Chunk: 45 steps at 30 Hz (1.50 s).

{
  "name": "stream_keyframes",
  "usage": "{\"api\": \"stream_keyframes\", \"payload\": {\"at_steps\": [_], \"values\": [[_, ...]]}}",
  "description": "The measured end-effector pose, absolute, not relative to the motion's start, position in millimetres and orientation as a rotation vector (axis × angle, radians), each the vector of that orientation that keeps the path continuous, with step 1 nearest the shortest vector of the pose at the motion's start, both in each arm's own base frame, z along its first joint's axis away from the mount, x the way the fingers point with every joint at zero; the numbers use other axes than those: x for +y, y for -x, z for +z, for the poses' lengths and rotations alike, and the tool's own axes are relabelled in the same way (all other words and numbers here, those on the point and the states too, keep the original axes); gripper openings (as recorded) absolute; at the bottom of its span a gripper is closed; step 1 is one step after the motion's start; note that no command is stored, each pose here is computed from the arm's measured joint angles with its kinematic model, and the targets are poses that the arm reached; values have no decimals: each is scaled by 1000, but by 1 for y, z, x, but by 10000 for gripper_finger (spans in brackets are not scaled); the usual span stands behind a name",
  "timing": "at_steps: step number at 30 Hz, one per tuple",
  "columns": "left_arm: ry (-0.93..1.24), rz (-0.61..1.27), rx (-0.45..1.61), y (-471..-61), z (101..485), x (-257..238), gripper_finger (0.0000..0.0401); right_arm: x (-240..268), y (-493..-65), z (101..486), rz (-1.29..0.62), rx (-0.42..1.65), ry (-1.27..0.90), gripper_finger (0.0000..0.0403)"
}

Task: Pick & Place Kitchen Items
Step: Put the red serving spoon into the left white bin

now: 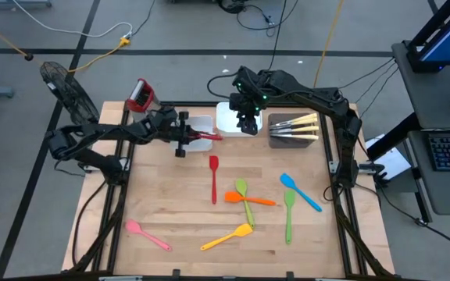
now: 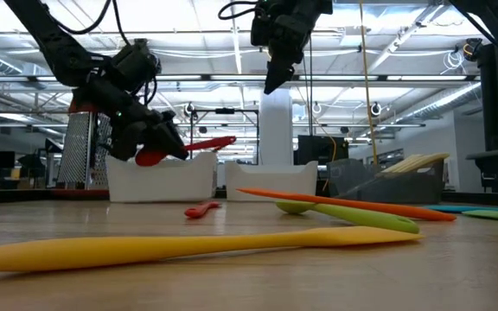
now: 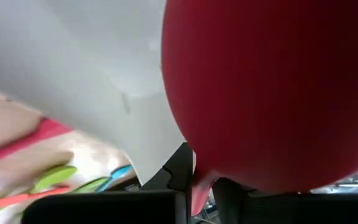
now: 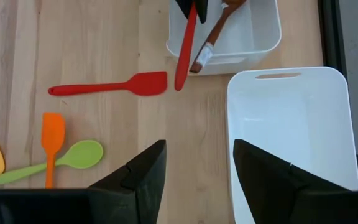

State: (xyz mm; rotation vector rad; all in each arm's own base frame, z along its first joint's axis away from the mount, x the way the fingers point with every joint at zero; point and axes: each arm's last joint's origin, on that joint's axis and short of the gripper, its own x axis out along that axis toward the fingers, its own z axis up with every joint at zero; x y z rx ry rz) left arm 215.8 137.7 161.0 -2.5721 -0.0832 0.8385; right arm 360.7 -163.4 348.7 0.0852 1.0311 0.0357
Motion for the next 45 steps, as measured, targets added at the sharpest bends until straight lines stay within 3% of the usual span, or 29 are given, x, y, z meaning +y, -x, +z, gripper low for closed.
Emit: {"api": "stream_keyframes", "payload": {"at_steps": [4,11,30,45], "values": [[2565,861,-73,-216,156,139,42,-163,-361,349,36,1032,-86,180],[2523,737,-129,-219,164,145,45,-163,-361,349,36,1031,-86,180],[2466,775,-98,-216,161,146,47,-163,-361,349,35,1031,-92,180],[2377,762,-204,-218,166,150,47,-163,-361,349,34,1031,-93,180]]}}
